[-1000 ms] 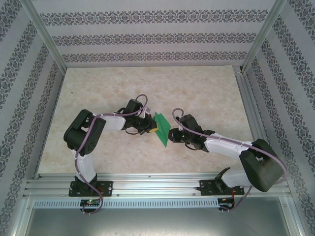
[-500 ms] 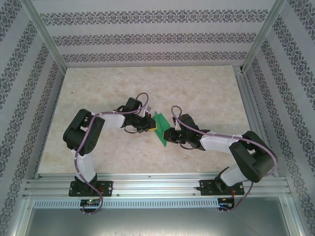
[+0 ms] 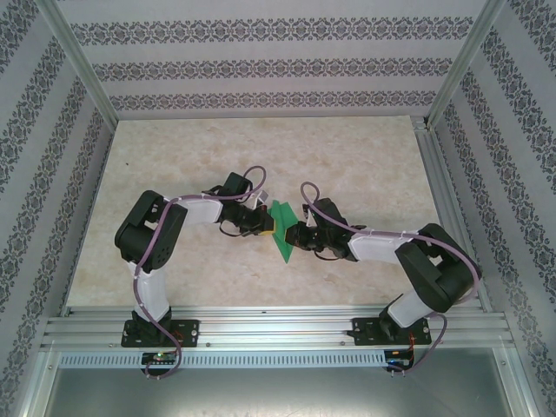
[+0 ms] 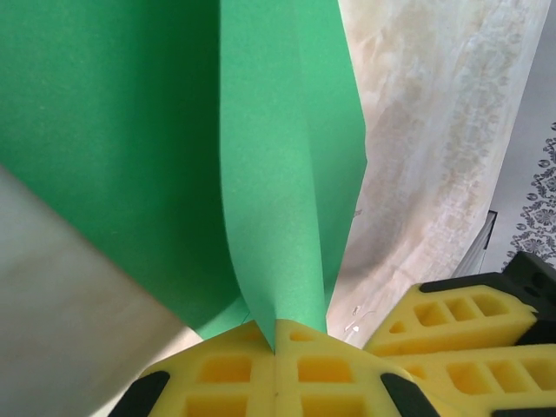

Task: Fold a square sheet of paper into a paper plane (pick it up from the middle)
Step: Fourth fold the wing at the center of the table.

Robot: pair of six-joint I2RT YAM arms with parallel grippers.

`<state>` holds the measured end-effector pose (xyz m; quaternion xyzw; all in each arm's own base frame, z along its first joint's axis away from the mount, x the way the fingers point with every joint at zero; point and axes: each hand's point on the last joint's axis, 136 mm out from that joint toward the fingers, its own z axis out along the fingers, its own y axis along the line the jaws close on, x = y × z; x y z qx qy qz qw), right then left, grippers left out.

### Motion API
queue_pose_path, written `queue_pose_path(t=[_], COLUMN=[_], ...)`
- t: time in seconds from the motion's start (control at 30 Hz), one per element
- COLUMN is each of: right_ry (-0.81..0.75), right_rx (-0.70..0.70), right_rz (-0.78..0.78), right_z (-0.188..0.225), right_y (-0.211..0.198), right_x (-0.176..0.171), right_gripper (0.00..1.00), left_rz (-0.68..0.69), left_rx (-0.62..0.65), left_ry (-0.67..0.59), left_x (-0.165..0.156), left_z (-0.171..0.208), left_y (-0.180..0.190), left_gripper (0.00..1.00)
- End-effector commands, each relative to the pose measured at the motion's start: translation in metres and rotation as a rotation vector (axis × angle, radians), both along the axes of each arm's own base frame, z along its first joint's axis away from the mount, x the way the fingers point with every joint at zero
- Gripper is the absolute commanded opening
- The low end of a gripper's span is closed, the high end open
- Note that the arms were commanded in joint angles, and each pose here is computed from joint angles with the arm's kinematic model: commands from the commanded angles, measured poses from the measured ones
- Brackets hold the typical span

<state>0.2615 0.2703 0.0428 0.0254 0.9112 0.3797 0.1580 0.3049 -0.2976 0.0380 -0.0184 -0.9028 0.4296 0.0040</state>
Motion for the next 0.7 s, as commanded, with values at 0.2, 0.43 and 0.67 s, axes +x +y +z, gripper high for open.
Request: queue_pose_path(t=[0.2,0.43,0.67], right_ry=[0.045,0.103,0.108], right_rx=[0.02,-0.077,-0.14], right_rz=[-0.042,-0.047,-0.027], right_z=[-0.013,-0.038,-0.043], right_y=[0.001,-0.012,-0.019], right_x=[0.011,0.005,0.001], right_gripper=[0.14,0.14,0.14], left_rz=[-0.025,-0.051,-0.086], left_rx=[0.011,0.017,0.036], left_ry=[-0.014,0.005,-0.041], left_x=[0.008,0.006,0.016], left_z=[-0.006,-0.015,-0.014], left_y=[0.015,0.015,0.014], left_gripper=[0.01,0.01,0.02])
